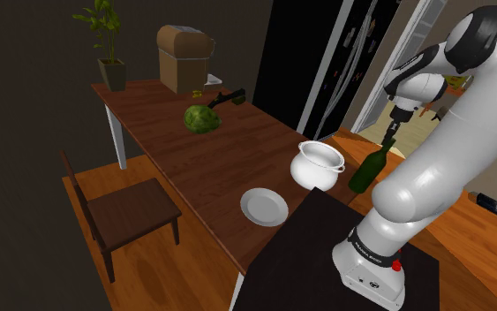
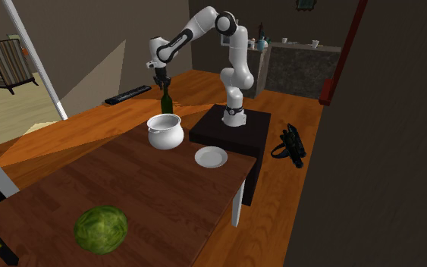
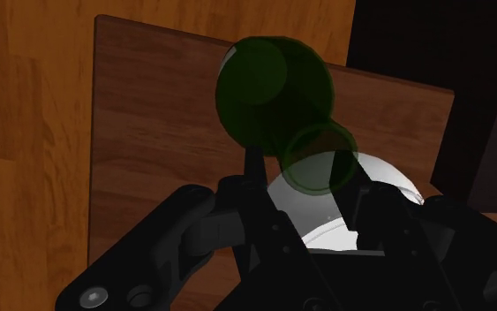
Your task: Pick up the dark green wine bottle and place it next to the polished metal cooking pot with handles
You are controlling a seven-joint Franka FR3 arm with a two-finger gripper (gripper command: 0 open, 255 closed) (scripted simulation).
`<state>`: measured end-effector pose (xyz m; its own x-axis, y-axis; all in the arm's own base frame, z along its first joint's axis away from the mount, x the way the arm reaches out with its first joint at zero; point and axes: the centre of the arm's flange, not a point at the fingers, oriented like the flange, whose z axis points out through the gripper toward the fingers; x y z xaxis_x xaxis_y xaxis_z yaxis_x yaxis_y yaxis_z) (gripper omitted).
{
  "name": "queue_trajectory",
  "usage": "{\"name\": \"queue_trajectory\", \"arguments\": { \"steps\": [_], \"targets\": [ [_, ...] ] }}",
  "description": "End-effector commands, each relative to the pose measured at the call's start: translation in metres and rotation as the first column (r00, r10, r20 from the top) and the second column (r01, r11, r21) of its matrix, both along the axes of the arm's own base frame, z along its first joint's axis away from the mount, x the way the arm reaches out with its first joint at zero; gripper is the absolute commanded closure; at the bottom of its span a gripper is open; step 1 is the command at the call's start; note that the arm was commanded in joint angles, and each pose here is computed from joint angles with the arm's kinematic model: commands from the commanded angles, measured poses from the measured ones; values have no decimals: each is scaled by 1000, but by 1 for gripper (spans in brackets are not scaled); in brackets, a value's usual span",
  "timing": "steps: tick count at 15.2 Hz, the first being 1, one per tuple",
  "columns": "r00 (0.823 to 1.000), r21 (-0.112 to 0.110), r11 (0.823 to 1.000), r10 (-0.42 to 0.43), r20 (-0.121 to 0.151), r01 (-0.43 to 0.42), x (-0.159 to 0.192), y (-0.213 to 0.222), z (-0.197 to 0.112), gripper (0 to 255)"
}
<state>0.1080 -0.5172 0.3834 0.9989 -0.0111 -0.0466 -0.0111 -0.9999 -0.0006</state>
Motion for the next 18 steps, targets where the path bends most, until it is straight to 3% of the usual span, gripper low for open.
{"name": "queue_trajectory", "arguments": {
  "steps": [1,2,7,11,18],
  "targets": [
    [1000,0,1000,0,0,0,0,0,0,255],
    [1000,0,1000,0,0,0,0,0,0,0],
    [1000,0,1000,0,0,0,0,0,0,0],
    [1000,0,1000,0,0,0,2,0,50,0],
    [1000,0,1000,0,0,0,2,0,50,0]
  ]
}}
